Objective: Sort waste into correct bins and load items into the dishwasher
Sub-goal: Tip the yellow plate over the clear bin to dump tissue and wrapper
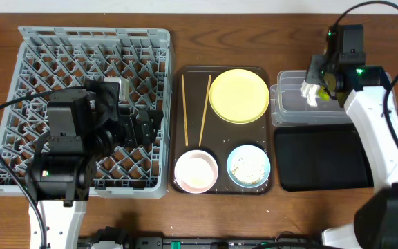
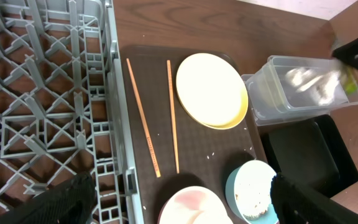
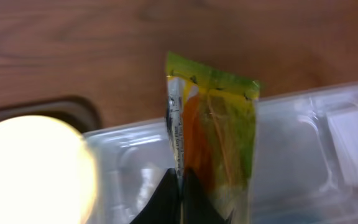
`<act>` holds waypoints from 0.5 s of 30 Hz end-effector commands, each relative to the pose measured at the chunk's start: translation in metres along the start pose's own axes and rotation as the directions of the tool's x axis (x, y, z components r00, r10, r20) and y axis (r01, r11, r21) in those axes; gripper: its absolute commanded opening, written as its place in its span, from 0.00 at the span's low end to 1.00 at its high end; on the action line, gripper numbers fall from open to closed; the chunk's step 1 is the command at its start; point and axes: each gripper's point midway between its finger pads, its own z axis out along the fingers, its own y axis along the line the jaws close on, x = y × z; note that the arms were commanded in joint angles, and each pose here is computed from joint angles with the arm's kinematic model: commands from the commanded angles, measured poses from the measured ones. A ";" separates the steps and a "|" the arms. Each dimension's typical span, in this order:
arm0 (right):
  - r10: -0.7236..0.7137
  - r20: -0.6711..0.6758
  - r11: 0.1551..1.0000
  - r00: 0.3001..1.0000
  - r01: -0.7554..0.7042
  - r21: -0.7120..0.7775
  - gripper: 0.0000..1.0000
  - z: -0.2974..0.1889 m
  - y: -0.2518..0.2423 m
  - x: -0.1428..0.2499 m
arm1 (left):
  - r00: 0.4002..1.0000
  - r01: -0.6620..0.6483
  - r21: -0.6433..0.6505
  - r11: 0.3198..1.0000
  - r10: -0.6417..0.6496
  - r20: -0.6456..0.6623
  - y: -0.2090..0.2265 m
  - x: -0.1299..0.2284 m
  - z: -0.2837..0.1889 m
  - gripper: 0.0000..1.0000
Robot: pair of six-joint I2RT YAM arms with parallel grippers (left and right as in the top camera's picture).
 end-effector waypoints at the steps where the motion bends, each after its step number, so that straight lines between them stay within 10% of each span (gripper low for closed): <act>1: -0.022 -0.052 1.000 0.998 0.021 -0.005 0.96 0.022 0.000 0.012 | 1.000 -0.007 0.021 1.000 0.007 0.016 -0.007 -0.007 -0.004 0.91; 11: -0.124 -0.104 0.781 0.987 0.032 -0.624 0.89 -0.076 0.099 0.035 | 1.000 -0.007 0.021 1.000 0.007 0.016 -0.007 -0.007 -0.004 0.91; 15: -0.269 -0.239 0.761 0.933 0.054 -0.647 0.81 -0.106 0.119 0.093 | 1.000 -0.007 0.022 1.000 0.007 0.016 -0.007 -0.007 -0.004 0.91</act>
